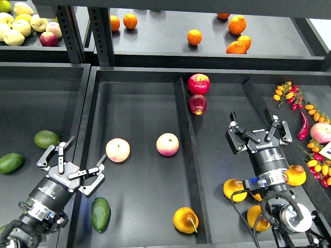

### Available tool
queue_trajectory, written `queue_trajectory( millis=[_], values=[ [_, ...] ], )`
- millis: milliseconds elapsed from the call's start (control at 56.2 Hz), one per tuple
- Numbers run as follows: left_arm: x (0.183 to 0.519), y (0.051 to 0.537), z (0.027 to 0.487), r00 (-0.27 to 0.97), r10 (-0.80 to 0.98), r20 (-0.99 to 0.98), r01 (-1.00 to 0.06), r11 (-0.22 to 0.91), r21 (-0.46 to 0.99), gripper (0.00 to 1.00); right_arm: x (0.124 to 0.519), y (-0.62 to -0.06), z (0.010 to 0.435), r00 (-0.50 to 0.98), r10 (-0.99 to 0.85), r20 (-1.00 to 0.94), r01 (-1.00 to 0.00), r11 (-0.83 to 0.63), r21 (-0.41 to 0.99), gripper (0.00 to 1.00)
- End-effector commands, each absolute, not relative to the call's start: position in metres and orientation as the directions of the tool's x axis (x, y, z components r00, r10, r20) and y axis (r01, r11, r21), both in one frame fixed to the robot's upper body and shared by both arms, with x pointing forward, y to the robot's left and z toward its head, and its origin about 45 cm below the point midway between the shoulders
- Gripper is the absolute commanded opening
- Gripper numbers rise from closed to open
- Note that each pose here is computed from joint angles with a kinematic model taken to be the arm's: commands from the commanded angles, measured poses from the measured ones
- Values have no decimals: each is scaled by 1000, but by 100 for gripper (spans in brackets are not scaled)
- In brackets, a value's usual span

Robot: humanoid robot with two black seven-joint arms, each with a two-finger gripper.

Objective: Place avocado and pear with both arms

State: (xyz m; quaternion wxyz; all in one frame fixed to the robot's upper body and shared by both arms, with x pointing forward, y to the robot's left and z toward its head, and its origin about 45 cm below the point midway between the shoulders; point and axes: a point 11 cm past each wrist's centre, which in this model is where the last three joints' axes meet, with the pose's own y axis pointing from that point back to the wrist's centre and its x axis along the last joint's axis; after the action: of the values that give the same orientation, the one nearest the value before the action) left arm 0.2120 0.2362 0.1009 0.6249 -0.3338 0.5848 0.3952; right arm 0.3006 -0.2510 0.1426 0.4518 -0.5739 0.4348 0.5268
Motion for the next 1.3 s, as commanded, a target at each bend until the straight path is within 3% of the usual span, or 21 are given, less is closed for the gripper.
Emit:
queue_trajectory(
  millis=[0, 1281],
  values=[
    [211, 235, 101, 3, 102, -995, -878, 476, 46, 99, 300, -251, 141, 63, -25, -998, -975, -215, -56, 100],
    [207, 231, 98, -8, 99, -995, -877, 477, 54, 100, 294, -253, 137, 59, -24, -998, -977, -208, -53, 100]
  ],
)
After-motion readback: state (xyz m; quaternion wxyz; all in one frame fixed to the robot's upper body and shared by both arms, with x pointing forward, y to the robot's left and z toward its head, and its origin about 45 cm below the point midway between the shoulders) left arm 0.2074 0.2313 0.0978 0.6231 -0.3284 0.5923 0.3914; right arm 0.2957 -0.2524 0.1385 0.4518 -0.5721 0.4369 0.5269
